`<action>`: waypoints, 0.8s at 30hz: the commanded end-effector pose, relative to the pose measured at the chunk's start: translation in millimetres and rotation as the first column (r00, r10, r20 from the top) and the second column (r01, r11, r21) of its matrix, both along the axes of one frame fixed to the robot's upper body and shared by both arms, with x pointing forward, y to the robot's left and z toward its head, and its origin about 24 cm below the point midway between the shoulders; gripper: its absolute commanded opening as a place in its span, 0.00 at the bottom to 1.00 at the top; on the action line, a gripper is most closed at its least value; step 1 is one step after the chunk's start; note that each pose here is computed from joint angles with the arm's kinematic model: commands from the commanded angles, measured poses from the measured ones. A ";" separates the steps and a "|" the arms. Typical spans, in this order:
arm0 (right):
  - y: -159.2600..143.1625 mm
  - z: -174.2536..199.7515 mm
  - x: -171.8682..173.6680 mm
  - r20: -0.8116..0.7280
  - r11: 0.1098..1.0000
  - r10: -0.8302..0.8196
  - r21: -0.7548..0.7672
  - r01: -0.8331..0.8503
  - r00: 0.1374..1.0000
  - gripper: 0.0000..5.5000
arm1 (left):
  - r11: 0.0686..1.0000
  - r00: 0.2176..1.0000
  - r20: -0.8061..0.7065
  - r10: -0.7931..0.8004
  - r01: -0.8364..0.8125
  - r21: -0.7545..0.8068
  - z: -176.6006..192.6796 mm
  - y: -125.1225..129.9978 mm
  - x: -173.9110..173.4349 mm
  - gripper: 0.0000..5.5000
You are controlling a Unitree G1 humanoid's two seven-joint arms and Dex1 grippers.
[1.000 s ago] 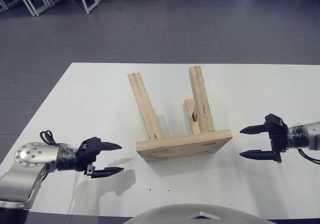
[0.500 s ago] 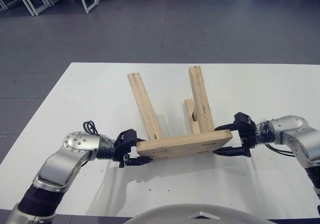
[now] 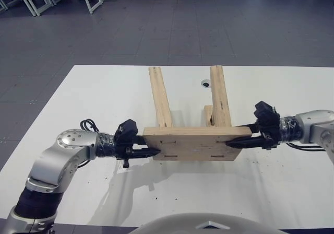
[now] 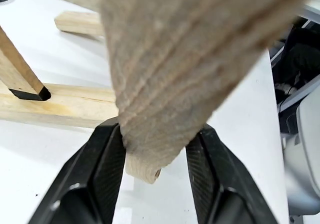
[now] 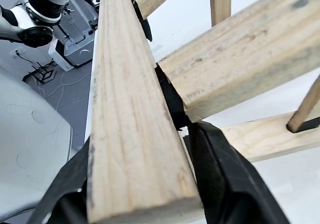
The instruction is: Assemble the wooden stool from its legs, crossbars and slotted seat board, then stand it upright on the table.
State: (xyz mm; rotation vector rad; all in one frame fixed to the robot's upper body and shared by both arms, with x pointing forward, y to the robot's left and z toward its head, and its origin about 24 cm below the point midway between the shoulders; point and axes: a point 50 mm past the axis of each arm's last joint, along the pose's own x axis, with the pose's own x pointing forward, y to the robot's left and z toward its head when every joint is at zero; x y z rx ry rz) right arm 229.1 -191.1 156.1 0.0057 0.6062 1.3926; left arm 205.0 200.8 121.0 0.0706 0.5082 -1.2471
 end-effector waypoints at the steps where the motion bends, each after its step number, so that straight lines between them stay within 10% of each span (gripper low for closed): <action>1: 14.6 13.2 -11.4 -0.055 0.997 0.070 0.042 -0.068 0.996 0.34 | 0.990 0.999 0.049 0.013 -0.006 -0.142 38.6 -6.0 6.9 0.30; 13: 17.4 112.1 -20.8 -0.303 0.921 0.356 0.275 -0.277 0.884 0.34 | 0.936 0.932 -0.232 -0.278 0.208 -0.285 106.3 -6.5 -13.6 0.30; 24: 7.9 108.6 9.3 -0.767 0.961 0.255 0.271 -0.064 0.589 0.34 | 0.866 0.816 -0.521 -0.251 -0.051 -0.497 117.2 3.9 26.7 0.30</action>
